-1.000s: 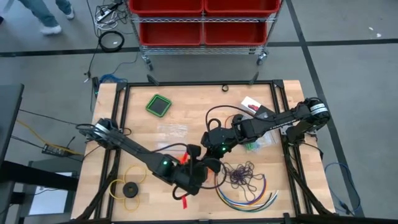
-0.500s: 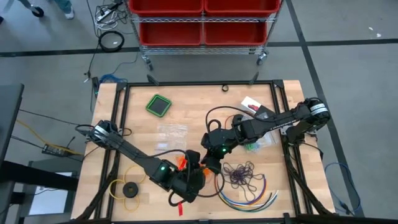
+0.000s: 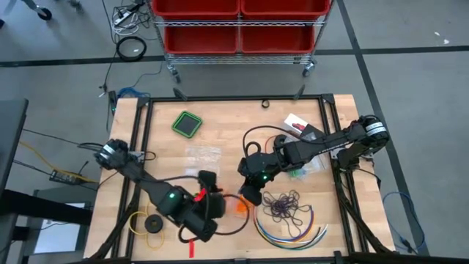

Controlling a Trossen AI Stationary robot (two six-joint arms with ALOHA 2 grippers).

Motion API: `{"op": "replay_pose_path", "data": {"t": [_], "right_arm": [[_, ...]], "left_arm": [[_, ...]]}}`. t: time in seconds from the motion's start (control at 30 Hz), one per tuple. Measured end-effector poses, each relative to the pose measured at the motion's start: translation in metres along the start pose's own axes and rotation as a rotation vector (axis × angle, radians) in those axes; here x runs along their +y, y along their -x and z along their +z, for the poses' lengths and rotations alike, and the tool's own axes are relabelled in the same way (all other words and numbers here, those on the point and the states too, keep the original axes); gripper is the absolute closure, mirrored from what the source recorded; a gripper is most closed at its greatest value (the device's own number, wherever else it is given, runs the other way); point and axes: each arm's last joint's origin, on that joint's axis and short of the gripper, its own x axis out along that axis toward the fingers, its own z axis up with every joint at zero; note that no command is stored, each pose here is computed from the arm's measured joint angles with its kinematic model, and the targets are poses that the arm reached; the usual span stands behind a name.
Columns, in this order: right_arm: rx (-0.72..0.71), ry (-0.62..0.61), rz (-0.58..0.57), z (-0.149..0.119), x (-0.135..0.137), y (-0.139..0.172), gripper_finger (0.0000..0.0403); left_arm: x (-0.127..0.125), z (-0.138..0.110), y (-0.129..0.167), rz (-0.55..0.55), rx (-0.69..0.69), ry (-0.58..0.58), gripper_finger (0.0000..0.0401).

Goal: Sort rubber bands
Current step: Put the orange rubber band into the transparent zip bag

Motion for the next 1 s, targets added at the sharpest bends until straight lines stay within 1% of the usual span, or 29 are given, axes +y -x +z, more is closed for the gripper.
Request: {"op": "replay_pose_path", "data": {"t": [0.1,0.23,0.4,0.53,0.63,0.7,0.77,0.9,1.0], "right_arm": [[0.0,0.0,0.0,0.0,0.0,0.0,0.0396],[0.0,0.001,0.0,0.0,0.0,0.0,0.0398],[-0.001,0.002,0.0,0.0,0.0,0.0,0.0397],[-0.003,0.002,-0.002,0.0,0.0,0.0,0.0399],[-0.004,0.002,-0.003,0.0,0.0,0.0,0.0398],[-0.006,0.002,-0.005,0.0,0.0,0.0,0.0399],[-0.007,0.002,-0.007,0.0,0.0,0.0,0.0399],[-0.008,0.002,-0.008,0.0,0.0,0.0,0.0399],[-0.018,0.006,-0.019,0.0,0.0,0.0,0.0398]], "left_arm": [[-0.007,-0.013,0.003,0.019,0.066,0.007,0.0208],[-0.026,-0.035,-0.009,0.034,0.113,-0.014,0.0209],[-0.047,-0.067,-0.043,0.075,0.138,-0.003,0.0209],[-0.059,-0.095,-0.078,0.075,0.118,0.046,0.0209],[-0.062,-0.115,-0.102,0.069,0.094,0.097,0.0209],[-0.062,-0.124,-0.114,0.057,0.072,0.138,0.0209],[-0.06,-0.132,-0.125,0.032,0.073,0.152,0.0209],[-0.053,-0.141,-0.143,-0.066,0.079,0.184,0.0218],[-0.045,-0.141,-0.151,-0.092,0.08,0.221,0.0235]]}}
